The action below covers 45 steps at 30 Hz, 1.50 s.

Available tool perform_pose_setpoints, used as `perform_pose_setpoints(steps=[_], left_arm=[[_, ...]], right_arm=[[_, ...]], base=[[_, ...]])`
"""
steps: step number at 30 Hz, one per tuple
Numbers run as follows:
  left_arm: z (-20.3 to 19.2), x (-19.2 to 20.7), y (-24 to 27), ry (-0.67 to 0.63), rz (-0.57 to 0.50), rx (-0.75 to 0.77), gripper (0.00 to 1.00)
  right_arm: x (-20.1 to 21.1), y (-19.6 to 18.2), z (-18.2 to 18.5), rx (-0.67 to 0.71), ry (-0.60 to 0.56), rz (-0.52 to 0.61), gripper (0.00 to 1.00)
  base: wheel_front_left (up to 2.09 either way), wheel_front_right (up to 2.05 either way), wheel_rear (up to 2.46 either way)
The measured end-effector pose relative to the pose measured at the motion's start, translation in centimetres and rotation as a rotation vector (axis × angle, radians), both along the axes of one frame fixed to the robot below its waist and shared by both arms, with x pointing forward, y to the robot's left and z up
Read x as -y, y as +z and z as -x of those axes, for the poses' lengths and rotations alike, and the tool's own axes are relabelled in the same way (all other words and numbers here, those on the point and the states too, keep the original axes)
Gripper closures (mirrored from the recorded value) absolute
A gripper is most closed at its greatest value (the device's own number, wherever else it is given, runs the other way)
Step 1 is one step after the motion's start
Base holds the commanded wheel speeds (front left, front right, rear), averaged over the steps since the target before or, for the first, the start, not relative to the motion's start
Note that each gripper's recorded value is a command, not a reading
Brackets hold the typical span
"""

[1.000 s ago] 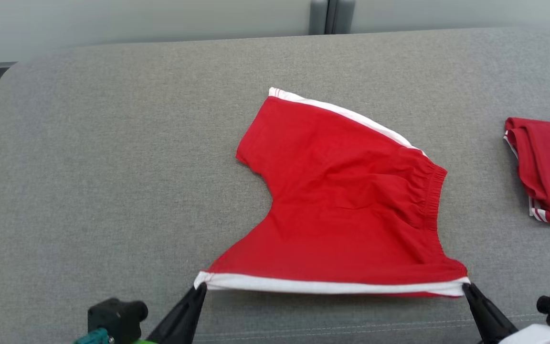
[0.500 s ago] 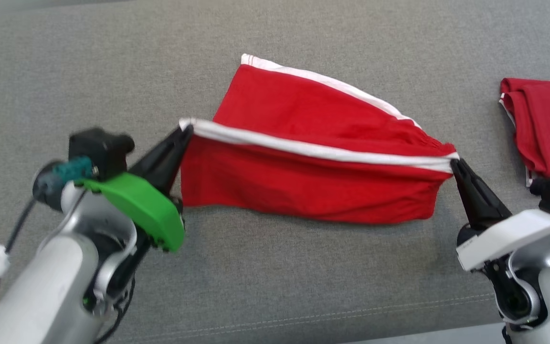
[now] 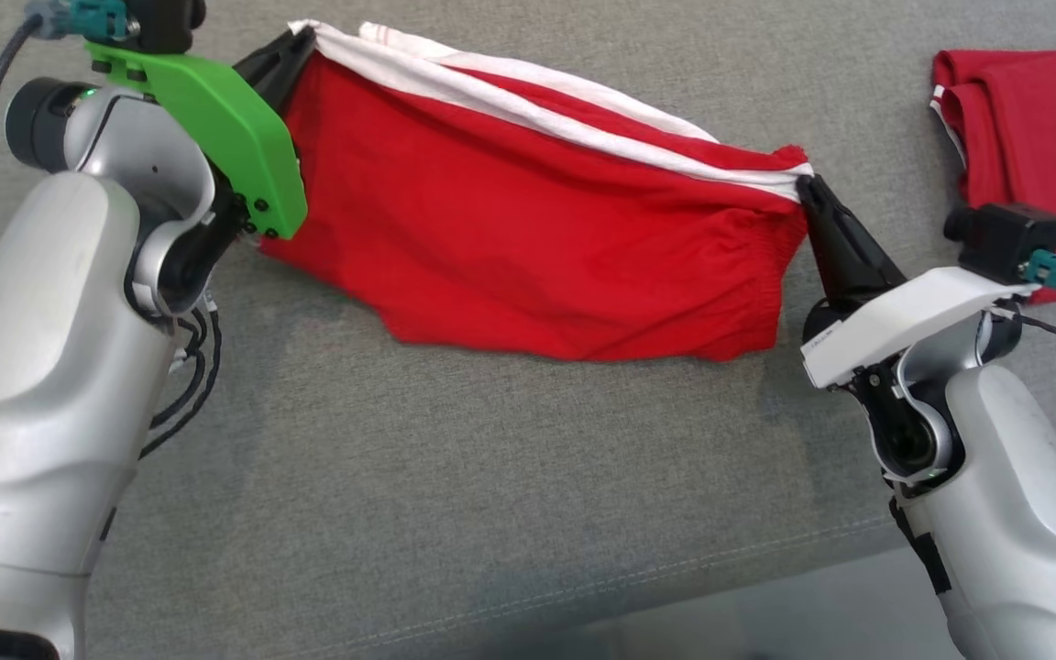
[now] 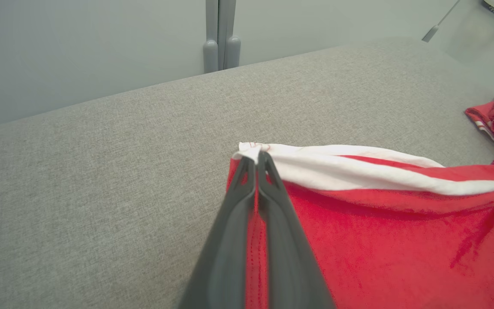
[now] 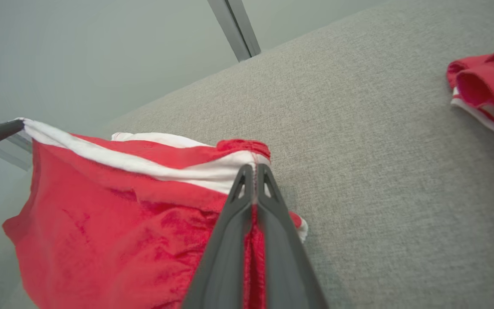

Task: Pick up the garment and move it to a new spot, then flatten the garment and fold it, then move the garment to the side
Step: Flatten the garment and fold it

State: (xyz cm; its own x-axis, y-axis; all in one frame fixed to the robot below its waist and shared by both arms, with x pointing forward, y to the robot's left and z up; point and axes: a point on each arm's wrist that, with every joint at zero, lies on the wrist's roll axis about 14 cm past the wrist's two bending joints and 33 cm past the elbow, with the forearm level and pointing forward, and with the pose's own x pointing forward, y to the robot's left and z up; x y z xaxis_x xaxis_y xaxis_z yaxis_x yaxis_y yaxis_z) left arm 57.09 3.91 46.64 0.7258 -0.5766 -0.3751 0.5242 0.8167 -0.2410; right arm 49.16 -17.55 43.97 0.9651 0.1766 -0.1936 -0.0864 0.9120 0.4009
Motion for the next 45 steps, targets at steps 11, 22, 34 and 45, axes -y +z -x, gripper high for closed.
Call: perform_pose_setpoints(steps=[11, 22, 34, 45], left_arm=[[-3.8, 2.8, -4.4, -0.018, -0.004, -0.082, 1.00], [-4.3, 3.5, -7.0, 0.013, 0.036, -0.163, 0.51], [-4.9, 0.5, -0.4, 0.182, 0.166, 0.197, 0.00], [1.8, -5.2, 3.5, 0.367, 0.168, 0.405, 0.00]], right_arm=[[0.8, -2.7, 0.0, -0.059, -0.042, -0.031, 1.00], [1.5, -2.1, 0.0, 0.001, -0.065, -0.062, 0.00], [3.6, 2.7, 2.6, 0.214, -0.131, 0.024, 0.00], [3.2, 7.0, 4.3, 0.361, -0.156, 0.155, 0.00]], base=[[0.00, 0.00, 0.00], [0.00, 0.00, 0.00], [0.00, 0.00, 0.00], [0.00, 0.00, 0.00]])
